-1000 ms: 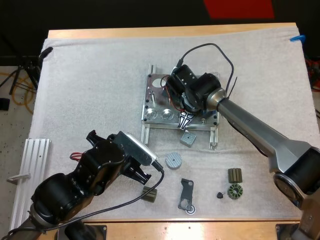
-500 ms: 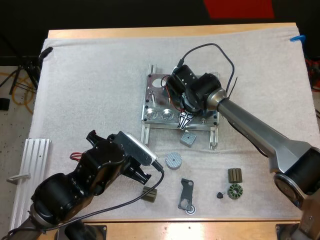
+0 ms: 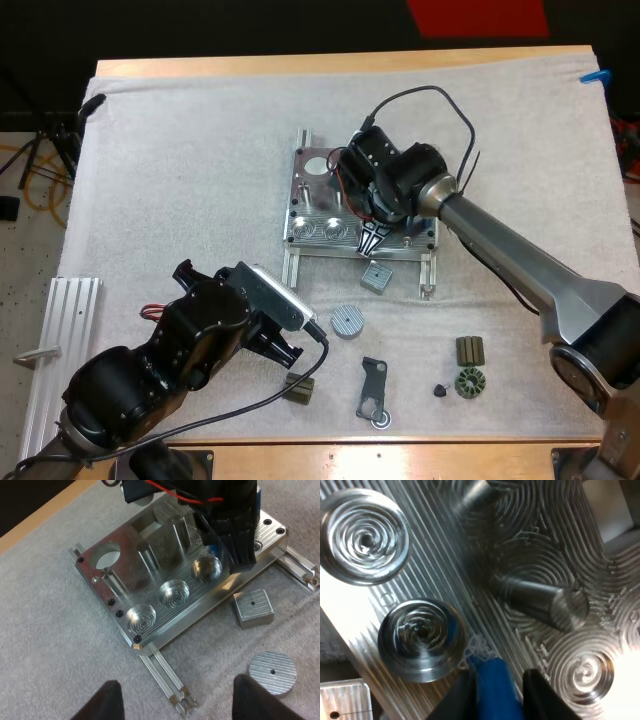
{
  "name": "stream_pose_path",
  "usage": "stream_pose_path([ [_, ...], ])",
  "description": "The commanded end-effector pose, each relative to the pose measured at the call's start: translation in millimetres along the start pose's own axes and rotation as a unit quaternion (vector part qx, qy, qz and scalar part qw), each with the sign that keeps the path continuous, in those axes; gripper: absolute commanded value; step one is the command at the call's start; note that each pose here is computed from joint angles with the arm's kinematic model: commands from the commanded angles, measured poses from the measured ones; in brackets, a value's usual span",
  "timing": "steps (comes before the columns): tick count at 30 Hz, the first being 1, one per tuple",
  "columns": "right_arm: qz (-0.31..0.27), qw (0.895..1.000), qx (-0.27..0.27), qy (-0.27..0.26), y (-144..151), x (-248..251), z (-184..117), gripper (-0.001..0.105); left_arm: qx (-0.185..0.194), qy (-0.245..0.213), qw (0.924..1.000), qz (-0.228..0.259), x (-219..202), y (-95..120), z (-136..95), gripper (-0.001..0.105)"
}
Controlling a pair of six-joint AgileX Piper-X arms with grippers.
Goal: Load cells from right to left
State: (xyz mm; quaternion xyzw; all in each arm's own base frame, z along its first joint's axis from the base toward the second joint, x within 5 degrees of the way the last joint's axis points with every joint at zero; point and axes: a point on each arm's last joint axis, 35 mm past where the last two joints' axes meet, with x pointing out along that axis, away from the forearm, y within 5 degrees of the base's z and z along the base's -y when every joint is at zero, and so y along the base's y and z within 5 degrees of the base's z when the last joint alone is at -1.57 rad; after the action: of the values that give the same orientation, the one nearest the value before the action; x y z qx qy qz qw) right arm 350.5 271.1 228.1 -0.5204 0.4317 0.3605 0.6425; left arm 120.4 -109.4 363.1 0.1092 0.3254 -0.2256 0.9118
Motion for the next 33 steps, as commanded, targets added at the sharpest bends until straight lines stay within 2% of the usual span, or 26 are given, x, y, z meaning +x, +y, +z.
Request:
stream_pose_path([
  [1, -0.049, 0.998, 0.017, 0.043, -16.0, 0.4, -14.3, 0.001, -0.004, -0.013, 0.9999, 0.01, -2.1, 1.2, 1.9, 0.048],
  [24, -0.04, 0.997, 0.015, 0.067, -15.6, 0.9, -21.0, 0.001, -0.004, -0.014, 0.9998, 0.01, -2.1, 1.1, 2.2, 0.048],
  [33, -0.046, 0.997, 0.024, 0.061, -16.8, 1.0, -19.7, 0.001, -0.004, -0.014, 0.9998, 0.01, -2.1, 1.1, 2.2, 0.048],
])
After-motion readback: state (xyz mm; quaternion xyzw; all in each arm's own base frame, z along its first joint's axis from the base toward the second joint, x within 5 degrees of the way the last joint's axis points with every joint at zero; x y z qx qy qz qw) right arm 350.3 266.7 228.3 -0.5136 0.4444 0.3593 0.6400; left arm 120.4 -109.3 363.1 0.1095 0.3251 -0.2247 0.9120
